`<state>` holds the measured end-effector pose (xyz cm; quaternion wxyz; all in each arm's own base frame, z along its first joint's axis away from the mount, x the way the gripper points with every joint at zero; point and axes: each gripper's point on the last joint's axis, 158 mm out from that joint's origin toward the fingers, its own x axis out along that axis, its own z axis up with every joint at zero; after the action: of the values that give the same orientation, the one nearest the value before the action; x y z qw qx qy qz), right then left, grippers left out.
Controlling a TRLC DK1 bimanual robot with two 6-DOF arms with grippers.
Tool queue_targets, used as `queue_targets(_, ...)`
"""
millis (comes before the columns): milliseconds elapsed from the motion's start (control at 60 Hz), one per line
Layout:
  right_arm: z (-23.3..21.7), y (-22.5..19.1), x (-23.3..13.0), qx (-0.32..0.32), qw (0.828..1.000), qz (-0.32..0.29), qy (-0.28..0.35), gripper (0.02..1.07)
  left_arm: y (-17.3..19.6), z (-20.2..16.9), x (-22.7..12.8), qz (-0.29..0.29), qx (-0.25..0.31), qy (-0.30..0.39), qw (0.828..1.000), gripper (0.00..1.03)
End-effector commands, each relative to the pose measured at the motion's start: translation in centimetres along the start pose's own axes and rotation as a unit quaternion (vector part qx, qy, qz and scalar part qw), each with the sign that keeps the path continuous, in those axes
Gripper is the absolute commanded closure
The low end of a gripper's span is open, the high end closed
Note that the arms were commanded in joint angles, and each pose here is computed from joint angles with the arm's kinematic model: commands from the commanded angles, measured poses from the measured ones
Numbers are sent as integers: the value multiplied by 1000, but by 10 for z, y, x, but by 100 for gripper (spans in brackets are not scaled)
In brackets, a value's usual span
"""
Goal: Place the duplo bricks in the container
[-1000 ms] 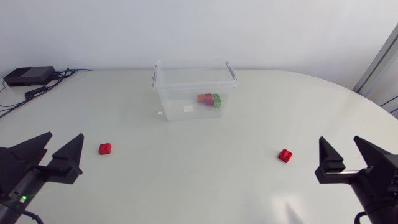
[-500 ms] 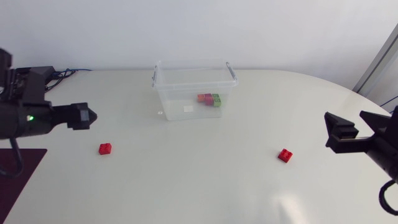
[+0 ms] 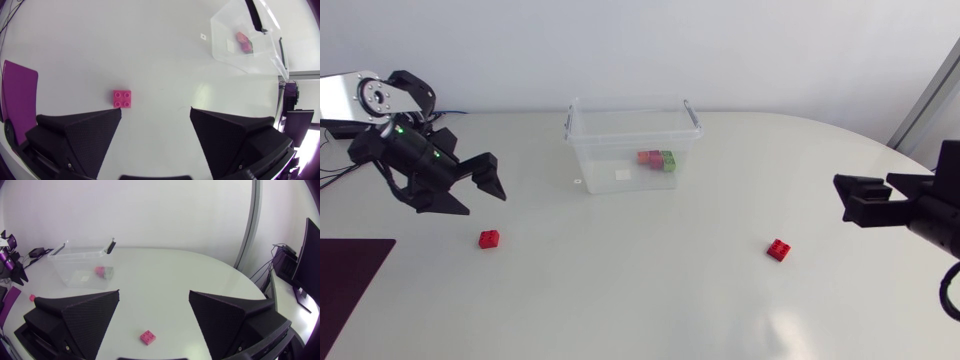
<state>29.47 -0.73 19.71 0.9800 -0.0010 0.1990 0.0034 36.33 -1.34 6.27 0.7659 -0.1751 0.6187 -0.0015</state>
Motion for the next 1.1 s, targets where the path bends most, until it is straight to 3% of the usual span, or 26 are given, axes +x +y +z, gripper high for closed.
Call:
queue_targets(0, 0, -4, 2, 29, 1000, 0, 11, 6, 7, 7, 18, 21, -14, 10, 1000, 5)
queue_targets(200, -15, -6, 16, 51, 997, -1, 56, 6, 38, 4, 51, 106, -10, 37, 994, 11)
queue_targets(433, -20, -7, 23, 55, 996, 3, 66, 6, 47, 0, 69, 135, -21, 56, 989, 11)
queue_targets(567, -36, -11, 38, 60, 993, -4, 103, 7, 53, -3, 77, 138, -37, 66, 987, 12)
queue_targets(700, -46, -14, 47, 61, 991, -8, 121, 7, 59, -11, 87, 148, -50, 78, 985, 23)
queue_targets(783, -48, -14, 50, 61, 991, -8, 122, 7, 63, -13, 89, 158, -53, 75, 983, 45)
queue_targets(883, -52, -15, 54, 62, 990, -8, 128, 7, 64, -15, 91, 159, -53, 73, 983, 56)
queue_targets(1083, -63, -15, 63, 60, 987, -7, 149, 7, 67, -24, 97, 164, -48, 81, 982, 62)
